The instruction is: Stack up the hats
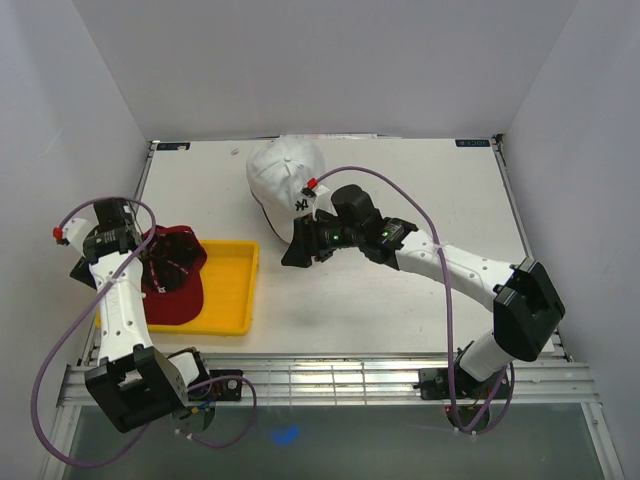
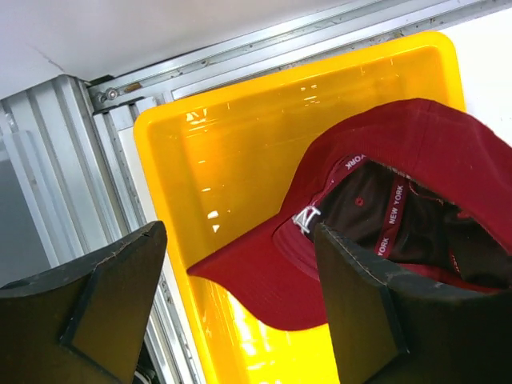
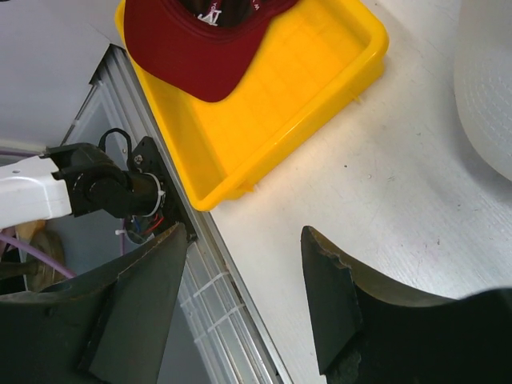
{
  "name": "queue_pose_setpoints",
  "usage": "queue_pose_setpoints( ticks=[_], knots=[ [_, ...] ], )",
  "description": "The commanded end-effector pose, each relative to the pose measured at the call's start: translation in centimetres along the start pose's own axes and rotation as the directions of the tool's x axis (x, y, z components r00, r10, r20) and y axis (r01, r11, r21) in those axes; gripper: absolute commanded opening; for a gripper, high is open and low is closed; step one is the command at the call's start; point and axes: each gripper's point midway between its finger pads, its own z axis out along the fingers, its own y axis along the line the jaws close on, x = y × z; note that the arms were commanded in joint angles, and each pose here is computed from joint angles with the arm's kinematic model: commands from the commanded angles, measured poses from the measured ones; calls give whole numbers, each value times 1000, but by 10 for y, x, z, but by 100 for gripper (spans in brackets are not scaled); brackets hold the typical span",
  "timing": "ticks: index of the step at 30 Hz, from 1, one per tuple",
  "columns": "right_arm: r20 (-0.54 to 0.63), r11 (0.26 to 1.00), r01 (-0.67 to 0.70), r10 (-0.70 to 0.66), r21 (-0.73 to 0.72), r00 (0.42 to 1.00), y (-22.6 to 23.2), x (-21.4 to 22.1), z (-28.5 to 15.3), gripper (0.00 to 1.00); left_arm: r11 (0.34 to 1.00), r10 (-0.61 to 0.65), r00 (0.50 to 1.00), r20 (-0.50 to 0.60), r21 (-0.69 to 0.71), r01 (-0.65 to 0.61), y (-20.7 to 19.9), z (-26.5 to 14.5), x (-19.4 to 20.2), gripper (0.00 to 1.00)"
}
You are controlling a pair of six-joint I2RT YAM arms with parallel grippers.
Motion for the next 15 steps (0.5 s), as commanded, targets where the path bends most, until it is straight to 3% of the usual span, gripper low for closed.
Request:
queue_pose_setpoints(
  ticks=[1, 15],
  knots=[
    [26, 998, 63, -62, -20, 998, 12, -10, -9, 65, 995, 45, 999, -3, 89, -45, -14, 8, -8, 85],
    [-22, 998, 58, -59, -38, 998, 10, -4, -2, 64, 983, 72, 987, -143, 179, -46, -33, 22, 30, 76]
  ],
)
